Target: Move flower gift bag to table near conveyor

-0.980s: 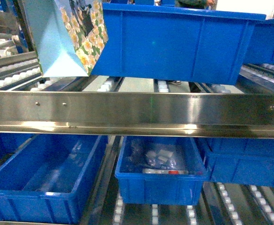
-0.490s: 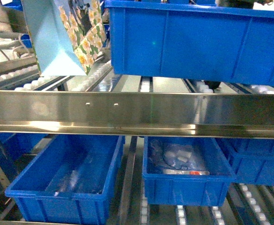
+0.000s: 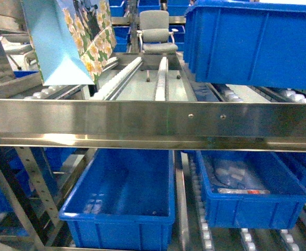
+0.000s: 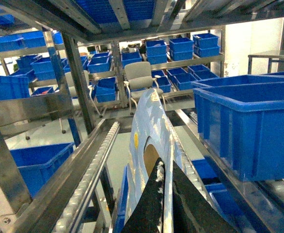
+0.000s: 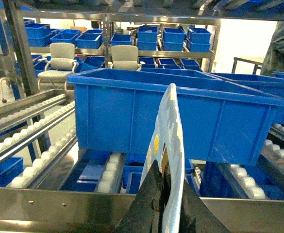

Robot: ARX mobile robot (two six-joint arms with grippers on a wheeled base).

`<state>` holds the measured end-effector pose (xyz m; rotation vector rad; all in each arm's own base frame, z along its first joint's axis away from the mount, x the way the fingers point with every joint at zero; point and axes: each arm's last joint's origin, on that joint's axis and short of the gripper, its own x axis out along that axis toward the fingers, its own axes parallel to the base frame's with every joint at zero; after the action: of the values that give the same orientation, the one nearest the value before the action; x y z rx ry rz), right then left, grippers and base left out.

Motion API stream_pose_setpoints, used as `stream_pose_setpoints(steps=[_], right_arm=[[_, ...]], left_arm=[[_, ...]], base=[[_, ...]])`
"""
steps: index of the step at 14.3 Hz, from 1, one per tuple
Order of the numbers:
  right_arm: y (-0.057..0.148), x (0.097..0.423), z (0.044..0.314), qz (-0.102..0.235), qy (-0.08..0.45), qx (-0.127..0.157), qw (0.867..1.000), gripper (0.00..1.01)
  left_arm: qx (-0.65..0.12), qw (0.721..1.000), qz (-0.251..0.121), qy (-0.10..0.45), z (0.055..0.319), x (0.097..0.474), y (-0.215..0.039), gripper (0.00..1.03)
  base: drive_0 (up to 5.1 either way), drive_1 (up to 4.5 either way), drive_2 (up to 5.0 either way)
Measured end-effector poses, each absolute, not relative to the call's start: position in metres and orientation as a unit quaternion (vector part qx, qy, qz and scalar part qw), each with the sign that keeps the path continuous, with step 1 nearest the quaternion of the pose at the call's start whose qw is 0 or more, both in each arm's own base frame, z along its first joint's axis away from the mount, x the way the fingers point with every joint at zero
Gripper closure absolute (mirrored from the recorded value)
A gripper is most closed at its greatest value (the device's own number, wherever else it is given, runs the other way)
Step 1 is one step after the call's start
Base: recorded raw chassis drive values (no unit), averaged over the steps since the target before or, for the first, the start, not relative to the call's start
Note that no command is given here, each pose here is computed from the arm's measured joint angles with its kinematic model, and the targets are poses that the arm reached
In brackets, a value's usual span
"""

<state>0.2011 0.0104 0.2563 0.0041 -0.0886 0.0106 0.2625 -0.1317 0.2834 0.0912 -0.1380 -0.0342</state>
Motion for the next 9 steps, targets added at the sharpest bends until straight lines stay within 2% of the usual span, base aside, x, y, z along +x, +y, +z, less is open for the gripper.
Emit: stream_pose_setpoints(steps=[4,9], right_arm=[[0.0104,0.2009,0.2565,0.005,-0.045,0.002,0.999,0.98],[0.0104,0.2009,0.2565,0.005,-0.045,0.002,0.999,0.98]], left_arm=[[0.046,0.996,-0.018,-0.068,0.2833,0.2624,-0.1319,1.01],[0.045,0.996,-0.018,-0.07,0.2836,0.2622,-0.1322,1.01]], base=[[-4.4,0.78,4.1],[-4.9,1.71,3.2]])
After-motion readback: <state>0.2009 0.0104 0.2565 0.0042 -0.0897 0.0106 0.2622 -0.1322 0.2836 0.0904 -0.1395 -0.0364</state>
